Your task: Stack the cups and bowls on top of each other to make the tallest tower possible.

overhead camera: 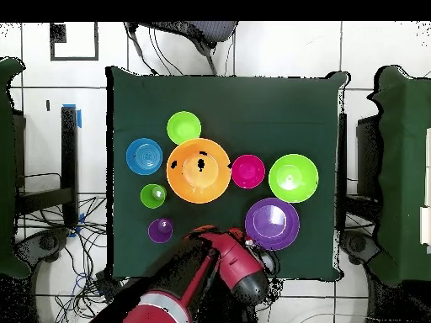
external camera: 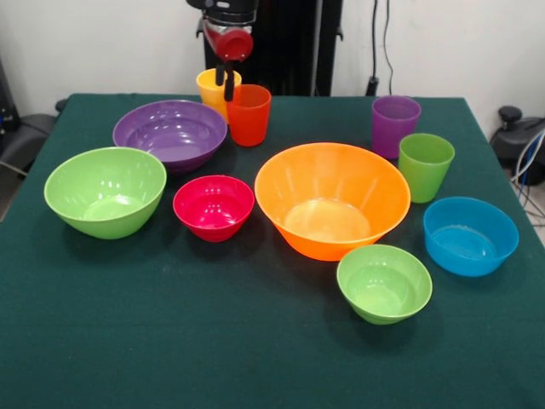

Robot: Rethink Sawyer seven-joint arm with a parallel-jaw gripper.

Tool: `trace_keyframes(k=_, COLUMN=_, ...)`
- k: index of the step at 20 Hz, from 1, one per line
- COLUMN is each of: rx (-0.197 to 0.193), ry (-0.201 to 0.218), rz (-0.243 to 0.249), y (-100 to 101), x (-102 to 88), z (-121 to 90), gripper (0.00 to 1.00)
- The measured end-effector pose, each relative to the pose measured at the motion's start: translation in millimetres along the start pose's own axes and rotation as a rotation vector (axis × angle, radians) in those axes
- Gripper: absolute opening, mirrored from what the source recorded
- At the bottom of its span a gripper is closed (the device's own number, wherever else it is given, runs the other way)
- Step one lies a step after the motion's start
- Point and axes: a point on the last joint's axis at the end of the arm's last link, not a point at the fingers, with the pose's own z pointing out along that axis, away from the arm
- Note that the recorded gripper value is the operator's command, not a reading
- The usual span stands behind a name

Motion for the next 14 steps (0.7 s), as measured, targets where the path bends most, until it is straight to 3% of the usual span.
trace_keyframes(k=7, rx=0.013, ry=0.008, rz=-0.041, y=-8.8, x=-8.0, z=-11.0, gripper=1.00)
trace_keyframes(k=14, rx=0.034, ry=0.007, rz=-0.034, y=-13.7, x=-4.8, z=-21.2, gripper=1.00)
